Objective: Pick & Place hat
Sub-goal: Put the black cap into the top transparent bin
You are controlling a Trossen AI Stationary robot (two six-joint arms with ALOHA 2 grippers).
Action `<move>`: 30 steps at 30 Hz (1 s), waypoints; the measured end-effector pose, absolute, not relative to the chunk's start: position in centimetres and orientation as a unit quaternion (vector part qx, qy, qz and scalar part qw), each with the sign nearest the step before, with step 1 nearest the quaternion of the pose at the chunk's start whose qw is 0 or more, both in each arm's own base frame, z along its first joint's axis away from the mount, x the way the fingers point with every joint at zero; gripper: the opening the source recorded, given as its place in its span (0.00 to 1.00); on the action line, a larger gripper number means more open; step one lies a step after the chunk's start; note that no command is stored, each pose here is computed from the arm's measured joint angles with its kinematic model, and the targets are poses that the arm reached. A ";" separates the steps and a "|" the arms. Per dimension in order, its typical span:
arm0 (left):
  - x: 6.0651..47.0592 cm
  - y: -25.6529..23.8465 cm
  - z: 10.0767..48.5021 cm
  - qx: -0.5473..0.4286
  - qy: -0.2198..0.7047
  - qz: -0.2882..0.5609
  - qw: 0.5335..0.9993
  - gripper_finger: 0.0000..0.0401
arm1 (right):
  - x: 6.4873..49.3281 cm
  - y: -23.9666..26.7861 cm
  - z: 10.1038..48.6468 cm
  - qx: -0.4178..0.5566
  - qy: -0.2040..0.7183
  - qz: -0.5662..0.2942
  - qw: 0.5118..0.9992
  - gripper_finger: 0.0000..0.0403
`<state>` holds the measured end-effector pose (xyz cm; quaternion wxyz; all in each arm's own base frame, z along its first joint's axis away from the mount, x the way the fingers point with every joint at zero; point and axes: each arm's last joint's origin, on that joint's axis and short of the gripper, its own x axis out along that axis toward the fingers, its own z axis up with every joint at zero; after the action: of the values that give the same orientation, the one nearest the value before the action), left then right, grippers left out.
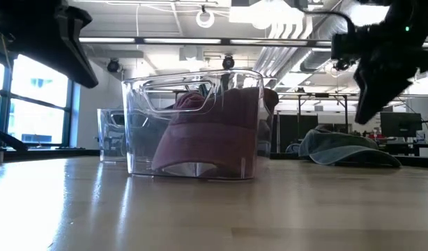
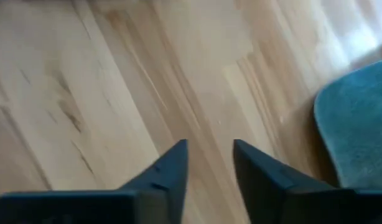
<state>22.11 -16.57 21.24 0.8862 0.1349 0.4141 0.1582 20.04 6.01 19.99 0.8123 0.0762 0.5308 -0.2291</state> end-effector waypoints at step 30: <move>21.2 -15.5 21.0 0.138 0.413 0.206 0.876 0.01 | 20.2 -0.2 13.6 -0.166 0.615 -0.296 0.712 0.58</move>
<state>21.18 -15.51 21.03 0.8763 0.1377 0.4132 0.2057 20.15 -0.18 13.57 0.7117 -0.1660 0.6148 -0.2965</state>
